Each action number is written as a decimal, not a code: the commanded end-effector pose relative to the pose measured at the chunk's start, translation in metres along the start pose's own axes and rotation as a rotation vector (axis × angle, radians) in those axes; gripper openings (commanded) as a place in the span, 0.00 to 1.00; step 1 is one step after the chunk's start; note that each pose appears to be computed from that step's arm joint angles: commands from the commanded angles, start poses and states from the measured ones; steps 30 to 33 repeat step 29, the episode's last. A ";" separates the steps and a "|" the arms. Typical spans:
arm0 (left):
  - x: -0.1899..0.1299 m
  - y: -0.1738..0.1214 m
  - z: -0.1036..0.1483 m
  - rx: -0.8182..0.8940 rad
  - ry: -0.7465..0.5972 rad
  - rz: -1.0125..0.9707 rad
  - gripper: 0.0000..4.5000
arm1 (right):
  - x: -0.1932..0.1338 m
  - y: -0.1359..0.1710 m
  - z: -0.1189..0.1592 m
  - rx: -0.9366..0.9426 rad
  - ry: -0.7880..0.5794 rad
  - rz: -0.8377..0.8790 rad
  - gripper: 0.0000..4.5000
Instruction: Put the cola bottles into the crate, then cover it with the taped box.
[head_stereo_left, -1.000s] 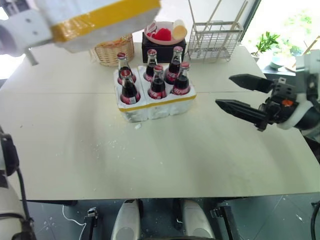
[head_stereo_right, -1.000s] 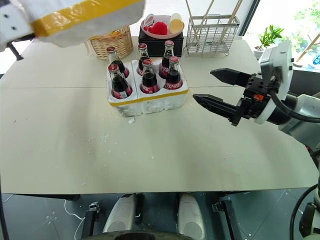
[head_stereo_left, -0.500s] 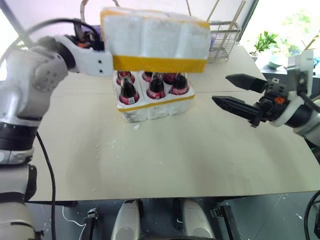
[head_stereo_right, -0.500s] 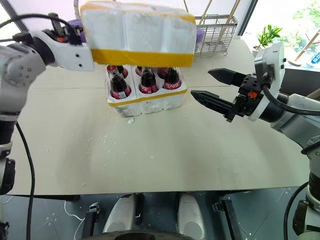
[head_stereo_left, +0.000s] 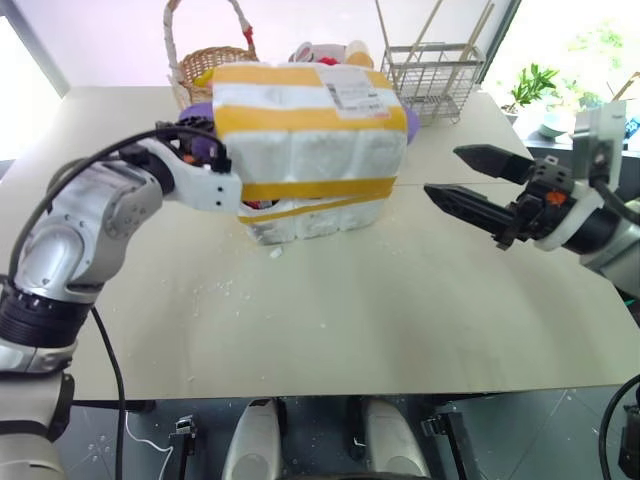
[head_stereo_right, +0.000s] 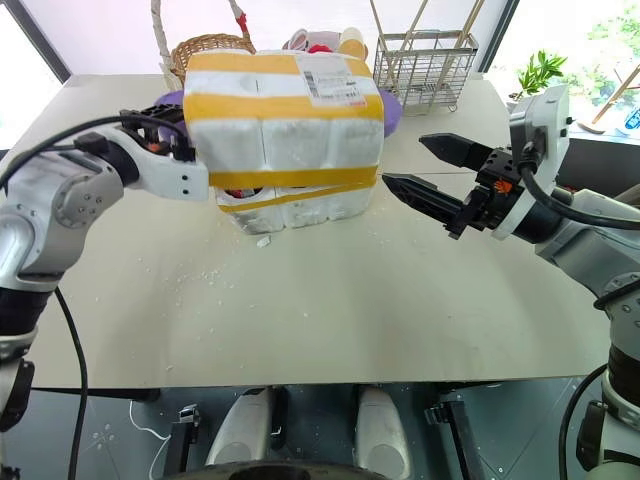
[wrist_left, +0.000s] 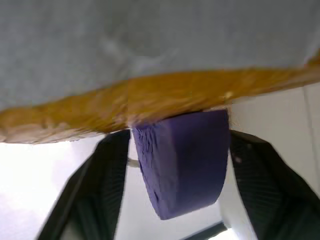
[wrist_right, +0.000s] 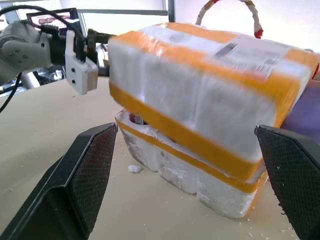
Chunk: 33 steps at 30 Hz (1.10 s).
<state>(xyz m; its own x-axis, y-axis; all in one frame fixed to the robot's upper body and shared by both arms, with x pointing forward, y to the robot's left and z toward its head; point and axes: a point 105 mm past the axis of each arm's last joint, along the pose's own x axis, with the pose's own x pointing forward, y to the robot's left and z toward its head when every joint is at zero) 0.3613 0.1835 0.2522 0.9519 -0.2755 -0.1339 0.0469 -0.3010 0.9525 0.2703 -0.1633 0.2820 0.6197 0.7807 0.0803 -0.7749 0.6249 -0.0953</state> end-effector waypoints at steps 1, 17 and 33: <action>-0.016 0.007 -0.002 -0.017 0.012 0.032 0.90 | -0.004 -0.001 0.010 -0.041 -0.030 -0.016 1.00; -0.103 -0.047 -0.047 -1.370 -0.238 -0.329 0.90 | -0.001 -0.013 -0.002 -0.029 0.015 0.005 1.00; -0.158 0.004 -0.076 -1.597 -0.459 -0.608 0.90 | -0.011 -0.026 -0.009 -0.065 0.112 0.091 1.00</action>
